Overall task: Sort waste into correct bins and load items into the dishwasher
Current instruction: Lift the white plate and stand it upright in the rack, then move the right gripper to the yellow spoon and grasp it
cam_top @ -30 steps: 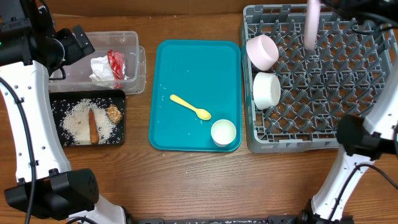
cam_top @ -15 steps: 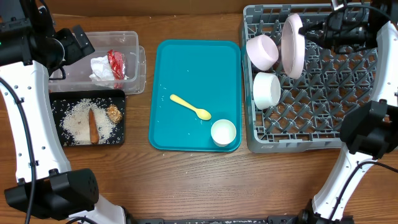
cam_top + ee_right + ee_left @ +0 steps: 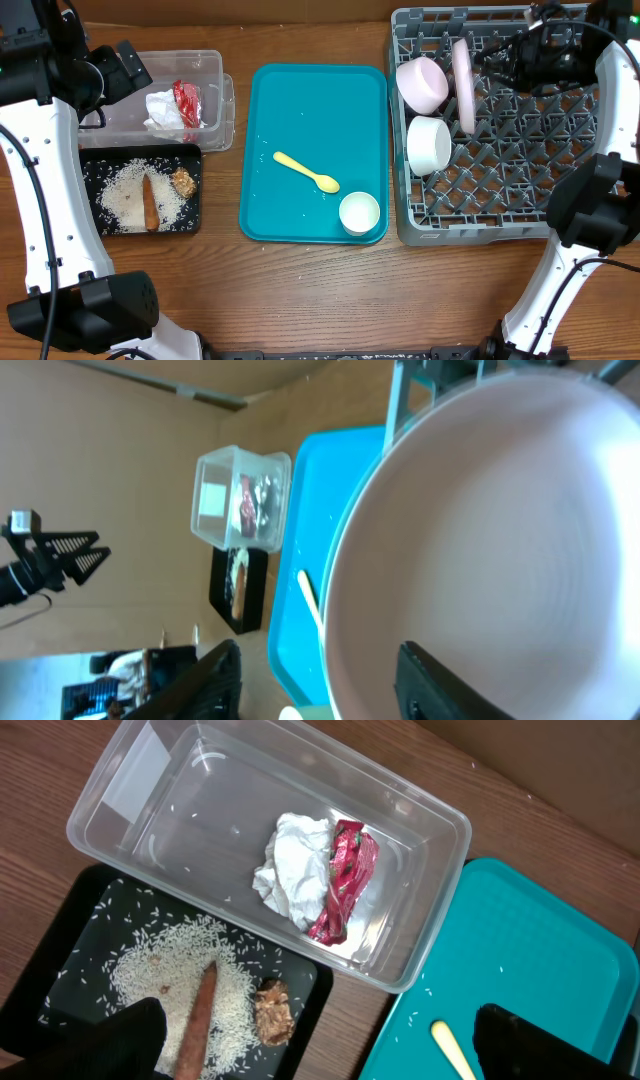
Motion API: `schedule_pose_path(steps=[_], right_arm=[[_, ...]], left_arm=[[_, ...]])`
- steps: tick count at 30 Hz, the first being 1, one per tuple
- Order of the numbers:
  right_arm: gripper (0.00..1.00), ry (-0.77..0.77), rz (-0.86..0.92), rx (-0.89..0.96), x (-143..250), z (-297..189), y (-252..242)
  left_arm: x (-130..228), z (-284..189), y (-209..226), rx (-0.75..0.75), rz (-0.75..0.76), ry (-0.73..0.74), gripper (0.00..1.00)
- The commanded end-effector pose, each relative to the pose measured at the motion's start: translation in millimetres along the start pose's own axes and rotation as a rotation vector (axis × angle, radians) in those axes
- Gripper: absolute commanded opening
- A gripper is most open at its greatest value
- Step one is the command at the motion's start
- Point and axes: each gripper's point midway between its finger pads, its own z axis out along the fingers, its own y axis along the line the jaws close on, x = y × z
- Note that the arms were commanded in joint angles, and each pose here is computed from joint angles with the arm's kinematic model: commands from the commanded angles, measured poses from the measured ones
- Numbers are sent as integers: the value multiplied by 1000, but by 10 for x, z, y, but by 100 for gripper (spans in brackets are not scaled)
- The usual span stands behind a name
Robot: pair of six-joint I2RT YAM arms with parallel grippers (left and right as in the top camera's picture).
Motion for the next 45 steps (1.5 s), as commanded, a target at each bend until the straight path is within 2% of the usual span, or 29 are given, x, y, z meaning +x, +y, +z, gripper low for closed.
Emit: schedule_pose_path(steps=[1, 4, 9, 14, 16, 17, 21, 23, 24, 26, 31, 35, 39, 43, 45], right_arm=[[63, -14, 20, 0, -36, -27, 15], [63, -44, -12, 4, -118, -121, 183], [63, -115, -126, 16, -203, -407, 747], [60, -88, -225, 62, 88, -429, 1410], [54, -26, -262, 115, 311, -275, 1629], [47, 30, -280, 153, 475, -132, 1734], [47, 136, -156, 384, 772, 243, 1625], [48, 248, -171, 451, 1087, 620, 1661], [50, 304, -154, 570, 1293, 811, 1556], [52, 369, -158, 679, 1521, 962, 1425], [52, 534, -158, 739, 1988, 1212, 1190], [50, 589, -171, 754, 2215, 1401, 1088], [52, 539, -257, 816, 2310, 1627, 1190], [59, 400, -363, 840, 2221, 1970, 1270], [66, 295, -430, 821, 2046, 2263, 1218]], left_arm=[[-29, -77, -64, 17, 24, -20, 100], [-29, -77, -64, 17, 24, -20, 100], [-29, -77, -65, 17, 25, -20, 100], [-28, -77, -66, 18, 25, -20, 100], [-29, -77, -65, 17, 25, -20, 100], [-28, -77, -66, 18, 25, -20, 100], [-29, -77, -65, 17, 25, -20, 100], [-29, -77, -65, 17, 25, -20, 100], [-29, -77, -65, 17, 25, -20, 100], [-29, -77, -65, 18, 25, -21, 100], [-28, -77, -65, 17, 25, -20, 100], [-28, -77, -66, 18, 25, -20, 100], [-29, -77, -65, 17, 25, -20, 100], [-33, -77, -52, 10, 25, -22, 100], [-32, -77, -53, 10, 25, -22, 100]])
